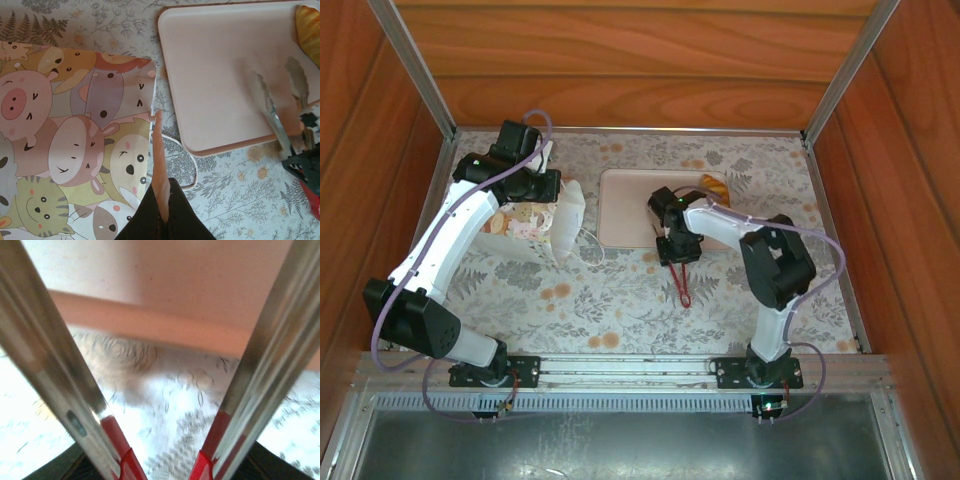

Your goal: Take the fake bread out of the paper bag

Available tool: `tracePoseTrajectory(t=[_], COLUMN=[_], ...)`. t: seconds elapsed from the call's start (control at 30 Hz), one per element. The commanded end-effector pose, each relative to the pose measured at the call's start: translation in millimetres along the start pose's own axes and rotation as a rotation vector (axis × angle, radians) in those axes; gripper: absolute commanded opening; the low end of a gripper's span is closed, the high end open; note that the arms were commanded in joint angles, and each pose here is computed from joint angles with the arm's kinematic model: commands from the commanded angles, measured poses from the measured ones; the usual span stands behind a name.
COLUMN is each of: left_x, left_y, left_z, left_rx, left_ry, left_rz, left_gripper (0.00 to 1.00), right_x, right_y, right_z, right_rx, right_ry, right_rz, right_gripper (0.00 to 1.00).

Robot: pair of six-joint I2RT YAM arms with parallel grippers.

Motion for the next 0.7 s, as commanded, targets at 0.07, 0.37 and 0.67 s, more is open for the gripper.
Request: tracePoseTrajectory(t=[0.07,0.37,0.67], left_x=[10,14,15], left_y=[6,7,8], left_z=[3,1,2], left_rx=[0.008,0.008,0.008], left_ry=[0.009,0.005,0.008], left_rz=[-0.036,-0.046,-0.050], left_gripper=[0.00,0.00,0.00], right_x=[71,100,119], right_y=[1,0,4], right_z=[1,7,11], right_rx=[0.024,0.015,0.014], right_ry=[0.069,0.091,0.121], right_rz=[-0.105,-0.048,-0.083], right_gripper=[0.52,0.52,0.52])
Point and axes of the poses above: each hand's point on the last joint's axis, 136 mm out from that joint toward the fingers, its own x axis back along the fingers, its own z axis along the line the jaws close on, y = z × x, the point moved 3 cm from there along x, back along the fingers, and after that the axes turned 8 degrees about -x, right-handed, at the moved point
